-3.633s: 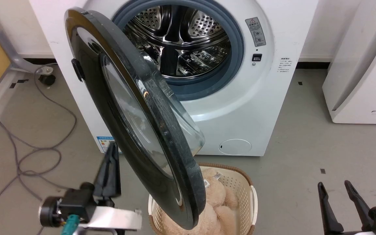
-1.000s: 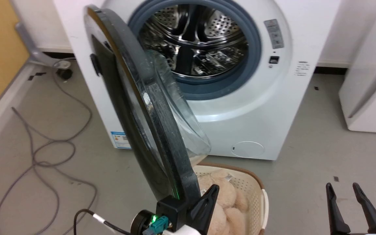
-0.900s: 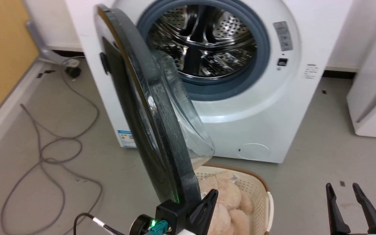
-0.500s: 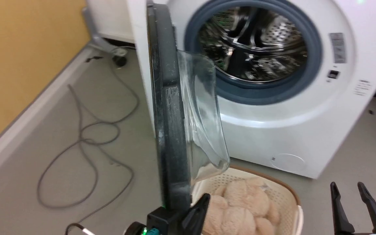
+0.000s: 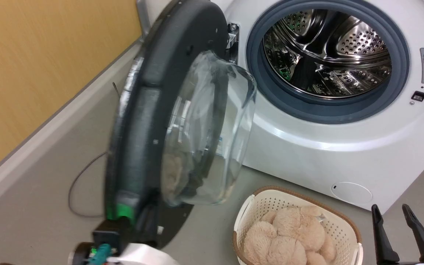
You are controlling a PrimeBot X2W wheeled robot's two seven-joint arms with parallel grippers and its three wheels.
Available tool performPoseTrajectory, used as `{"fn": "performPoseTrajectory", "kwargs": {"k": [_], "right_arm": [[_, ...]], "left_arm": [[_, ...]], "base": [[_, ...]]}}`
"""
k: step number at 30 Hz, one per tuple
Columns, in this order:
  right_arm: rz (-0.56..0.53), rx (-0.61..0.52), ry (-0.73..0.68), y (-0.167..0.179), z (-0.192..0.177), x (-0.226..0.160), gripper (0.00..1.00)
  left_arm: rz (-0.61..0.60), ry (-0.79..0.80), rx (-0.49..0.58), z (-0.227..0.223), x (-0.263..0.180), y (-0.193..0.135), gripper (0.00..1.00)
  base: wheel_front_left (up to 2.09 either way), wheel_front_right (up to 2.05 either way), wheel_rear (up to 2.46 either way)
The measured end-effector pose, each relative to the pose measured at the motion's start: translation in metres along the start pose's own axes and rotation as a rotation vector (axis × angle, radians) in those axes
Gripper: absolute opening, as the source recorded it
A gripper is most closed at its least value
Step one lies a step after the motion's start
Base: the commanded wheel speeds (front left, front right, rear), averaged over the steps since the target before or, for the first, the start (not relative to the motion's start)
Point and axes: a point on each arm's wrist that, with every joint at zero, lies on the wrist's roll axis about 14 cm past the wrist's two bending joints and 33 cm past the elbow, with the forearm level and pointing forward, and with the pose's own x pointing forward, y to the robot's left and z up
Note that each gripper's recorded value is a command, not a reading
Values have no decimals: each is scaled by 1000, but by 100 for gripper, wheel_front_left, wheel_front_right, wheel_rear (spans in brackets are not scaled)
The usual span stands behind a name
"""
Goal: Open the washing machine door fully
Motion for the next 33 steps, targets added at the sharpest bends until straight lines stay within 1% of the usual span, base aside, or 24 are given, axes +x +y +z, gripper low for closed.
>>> {"fn": "performPoseTrajectory", "kwargs": {"k": [5, 8, 12, 21, 26, 33], "right_arm": [[-22, 6, 3, -7, -1, -3, 100], [-38, 12, 9, -12, -3, -6, 100], [-60, 19, 18, -18, -7, -10, 100], [-113, 24, 33, -34, -12, -20, 100], [-134, 29, 43, -40, -16, -23, 100], [-145, 35, 52, -43, -19, -25, 100]], "left_arm": [[95, -29, 83, 5, 8, 43, 0], [155, -43, 116, 8, 15, 71, 0], [200, -63, 163, 15, 26, 99, 0], [287, -31, 188, 10, 49, 147, 0], [302, -32, 224, 16, 62, 161, 0], [359, -30, 229, 21, 67, 187, 0]], "base": [[0, 0, 0], [0, 0, 0], [0, 0, 0], [0, 0, 0], [0, 0, 0], [0, 0, 0]]}}
